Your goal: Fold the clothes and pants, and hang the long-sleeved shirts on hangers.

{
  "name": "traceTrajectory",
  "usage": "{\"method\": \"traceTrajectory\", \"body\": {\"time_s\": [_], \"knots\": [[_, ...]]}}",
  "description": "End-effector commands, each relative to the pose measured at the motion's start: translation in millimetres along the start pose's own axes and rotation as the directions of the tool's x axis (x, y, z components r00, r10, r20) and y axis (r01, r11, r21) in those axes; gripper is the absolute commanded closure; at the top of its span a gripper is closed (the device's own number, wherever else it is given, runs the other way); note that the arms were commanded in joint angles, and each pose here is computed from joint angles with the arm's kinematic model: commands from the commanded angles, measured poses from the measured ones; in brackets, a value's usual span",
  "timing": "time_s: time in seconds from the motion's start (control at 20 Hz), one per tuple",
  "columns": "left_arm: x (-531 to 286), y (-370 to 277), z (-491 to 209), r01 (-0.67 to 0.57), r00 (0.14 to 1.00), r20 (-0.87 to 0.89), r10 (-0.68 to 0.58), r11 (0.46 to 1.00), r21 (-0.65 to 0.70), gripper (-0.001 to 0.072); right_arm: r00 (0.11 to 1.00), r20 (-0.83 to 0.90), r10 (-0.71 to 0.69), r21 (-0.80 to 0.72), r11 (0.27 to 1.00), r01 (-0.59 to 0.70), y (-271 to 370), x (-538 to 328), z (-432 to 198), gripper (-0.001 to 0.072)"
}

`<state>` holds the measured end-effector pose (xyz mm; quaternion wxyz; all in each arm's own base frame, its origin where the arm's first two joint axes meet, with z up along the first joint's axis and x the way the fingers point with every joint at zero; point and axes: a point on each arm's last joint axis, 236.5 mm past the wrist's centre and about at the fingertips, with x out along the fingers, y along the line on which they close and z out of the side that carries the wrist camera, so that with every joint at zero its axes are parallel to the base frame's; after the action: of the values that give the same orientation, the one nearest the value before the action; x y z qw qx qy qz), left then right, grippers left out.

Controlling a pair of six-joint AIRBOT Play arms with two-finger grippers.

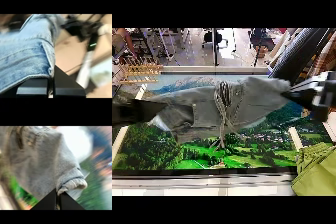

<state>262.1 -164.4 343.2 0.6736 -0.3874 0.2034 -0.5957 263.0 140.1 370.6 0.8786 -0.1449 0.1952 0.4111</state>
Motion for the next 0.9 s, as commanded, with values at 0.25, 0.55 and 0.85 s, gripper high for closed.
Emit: {"method": "traceTrajectory", "body": {"time_s": [0.25, 0.55, 0.85], "knots": [[-20.5, 84.9, 33.2, 0.041, 0.996, 0.081, -0.025, 0.979, -0.199, 0.0689, 0.986, 0.081, -0.146, 0.131, 0.982, 0.135, -56.7, 17.4, 13.5, 0.0644], [-55.9, 356.2, 42.5, -0.179, 0.867, 0.290, 0.405, 0.797, -0.577, 0.0369, 0.995, -0.098, 0.026, 0.498, 0.867, 0.026, -148.1, 271.6, -124.3, 0.0642], [-86.8, 360.9, 30.8, -0.249, 0.904, 0.226, 0.362, 0.878, -0.409, 0.0239, 0.987, -0.157, -0.036, 0.642, 0.755, 0.130, -192.9, 332.3, -183.6, 0.0134]]}}
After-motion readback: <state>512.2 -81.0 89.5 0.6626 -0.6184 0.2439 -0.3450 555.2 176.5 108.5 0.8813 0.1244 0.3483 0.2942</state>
